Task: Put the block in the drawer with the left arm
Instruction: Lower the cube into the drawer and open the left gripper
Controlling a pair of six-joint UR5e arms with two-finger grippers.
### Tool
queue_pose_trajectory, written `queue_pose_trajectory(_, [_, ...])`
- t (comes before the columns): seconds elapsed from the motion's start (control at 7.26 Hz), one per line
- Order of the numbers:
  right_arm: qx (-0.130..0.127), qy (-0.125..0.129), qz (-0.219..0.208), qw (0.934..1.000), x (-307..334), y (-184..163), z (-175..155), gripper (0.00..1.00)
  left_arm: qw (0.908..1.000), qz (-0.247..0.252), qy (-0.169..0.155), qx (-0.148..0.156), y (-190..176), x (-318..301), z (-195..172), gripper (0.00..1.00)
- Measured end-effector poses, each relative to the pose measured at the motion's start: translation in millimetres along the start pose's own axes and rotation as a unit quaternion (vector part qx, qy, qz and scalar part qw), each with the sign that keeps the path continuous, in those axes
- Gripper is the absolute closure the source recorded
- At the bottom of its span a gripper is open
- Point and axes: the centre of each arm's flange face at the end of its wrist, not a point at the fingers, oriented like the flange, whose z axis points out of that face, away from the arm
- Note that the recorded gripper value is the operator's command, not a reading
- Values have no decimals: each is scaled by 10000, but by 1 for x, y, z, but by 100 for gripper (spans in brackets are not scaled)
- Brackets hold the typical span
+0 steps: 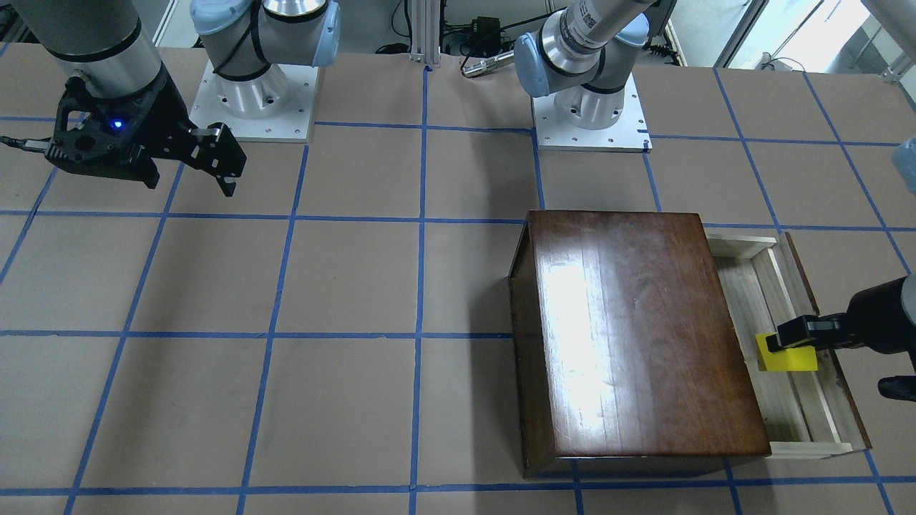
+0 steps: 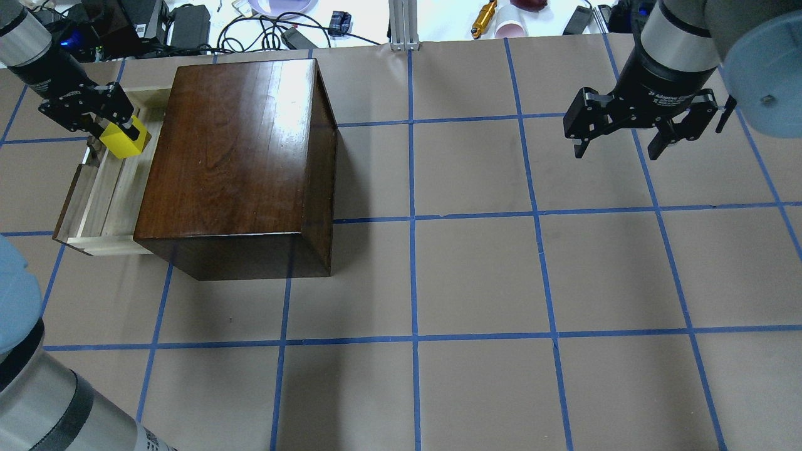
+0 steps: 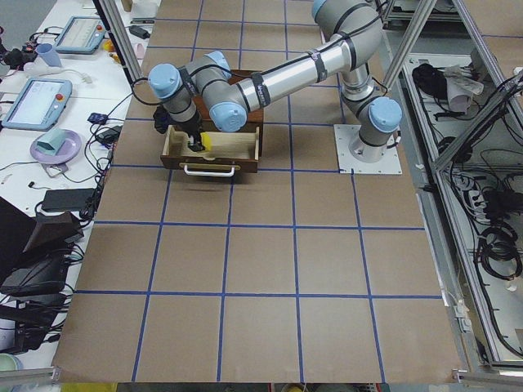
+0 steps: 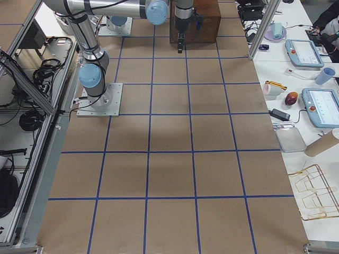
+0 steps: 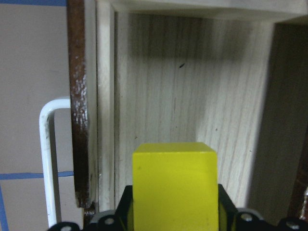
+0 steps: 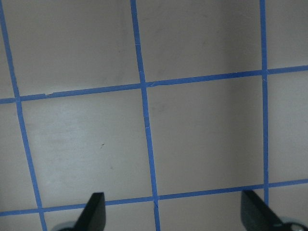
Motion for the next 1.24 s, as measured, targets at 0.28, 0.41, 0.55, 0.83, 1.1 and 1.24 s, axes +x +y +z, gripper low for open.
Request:
queue_pose_trajectory(0.28, [-2,0,-2,10000,0,0,0,0,9999,166,1,-9,-2,0,21,100])
queue_pose_trajectory(0.41, [-1,0,-2,10000,0,0,0,0,9999,169,21,-22,-1,0,30,68])
queue_pose_trajectory(0.55, [-1,0,-2,10000,0,0,0,0,9998,152,117,-3,0,2,34,1])
queue_pose_trajectory(0.83, [0,0,0,10000,0,0,0,0,9993,132,332,112,0,8,31,0])
queue_pose_trajectory(1.1, [0,0,-1,10000,0,0,0,0,9993,118,339,134,6,12,19,0])
queue_pose_trajectory(1.24, [1,0,-2,10000,0,0,0,0,9993,89,322,150,11,15,9,0])
